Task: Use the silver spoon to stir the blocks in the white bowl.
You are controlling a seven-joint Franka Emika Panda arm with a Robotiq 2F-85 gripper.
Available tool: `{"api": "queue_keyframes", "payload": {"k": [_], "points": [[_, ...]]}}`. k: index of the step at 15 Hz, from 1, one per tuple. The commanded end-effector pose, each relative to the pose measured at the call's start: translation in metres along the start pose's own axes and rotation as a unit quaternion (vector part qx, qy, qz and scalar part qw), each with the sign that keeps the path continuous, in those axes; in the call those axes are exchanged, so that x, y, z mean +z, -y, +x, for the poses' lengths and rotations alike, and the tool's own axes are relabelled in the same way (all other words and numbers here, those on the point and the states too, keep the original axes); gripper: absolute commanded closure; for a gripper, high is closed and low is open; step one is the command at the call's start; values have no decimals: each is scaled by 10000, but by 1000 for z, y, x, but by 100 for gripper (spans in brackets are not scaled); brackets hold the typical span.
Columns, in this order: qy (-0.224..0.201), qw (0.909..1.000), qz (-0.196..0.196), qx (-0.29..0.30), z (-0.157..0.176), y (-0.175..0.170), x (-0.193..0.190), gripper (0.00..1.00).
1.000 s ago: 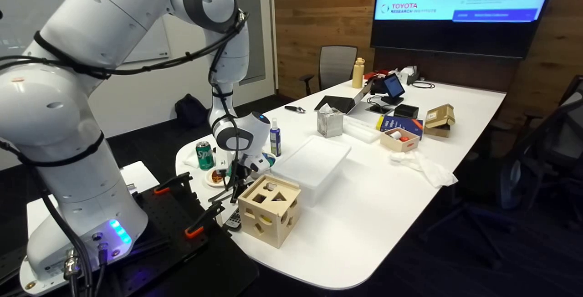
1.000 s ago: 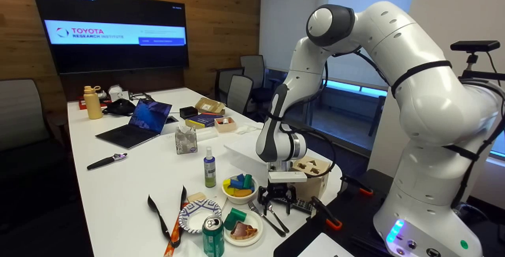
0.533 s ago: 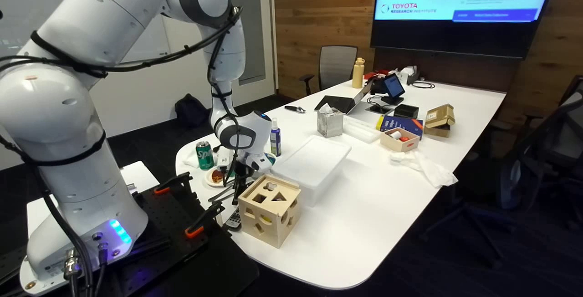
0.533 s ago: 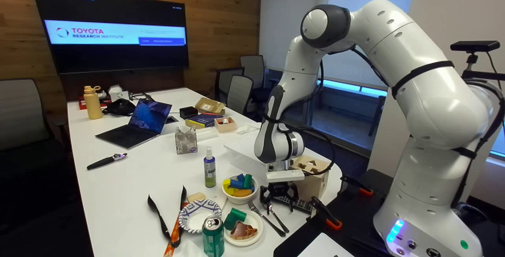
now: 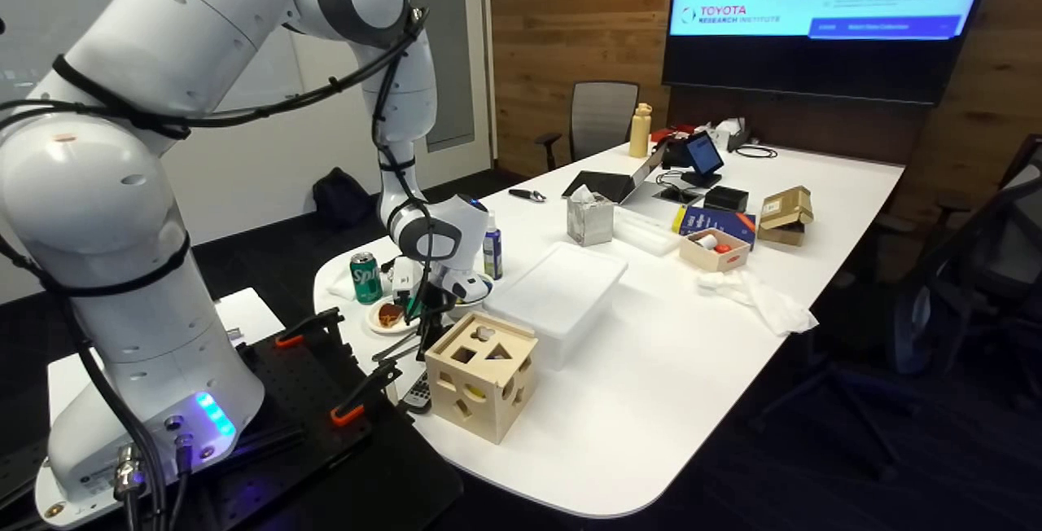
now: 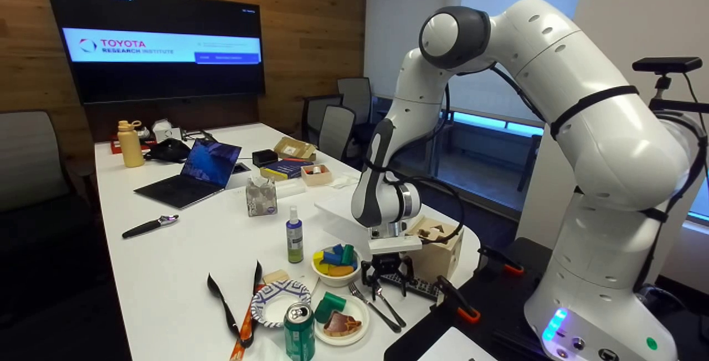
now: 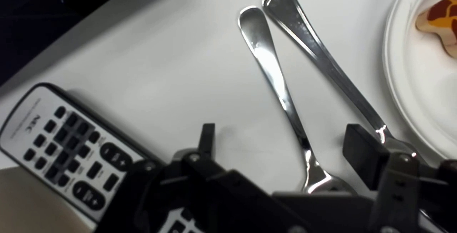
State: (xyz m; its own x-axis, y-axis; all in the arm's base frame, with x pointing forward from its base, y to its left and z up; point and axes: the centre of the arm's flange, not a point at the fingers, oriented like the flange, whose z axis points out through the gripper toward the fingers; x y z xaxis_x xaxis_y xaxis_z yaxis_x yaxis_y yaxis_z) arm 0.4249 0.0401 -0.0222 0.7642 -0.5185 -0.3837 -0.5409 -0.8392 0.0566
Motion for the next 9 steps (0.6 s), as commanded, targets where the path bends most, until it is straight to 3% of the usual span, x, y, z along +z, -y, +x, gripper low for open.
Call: {"api": "queue_keyframes", "payload": {"k": [1,9], "points": [[101,9999,-32,44,1,3,-6,40],[133,9999,5,17,12,9,-6,99]]}}
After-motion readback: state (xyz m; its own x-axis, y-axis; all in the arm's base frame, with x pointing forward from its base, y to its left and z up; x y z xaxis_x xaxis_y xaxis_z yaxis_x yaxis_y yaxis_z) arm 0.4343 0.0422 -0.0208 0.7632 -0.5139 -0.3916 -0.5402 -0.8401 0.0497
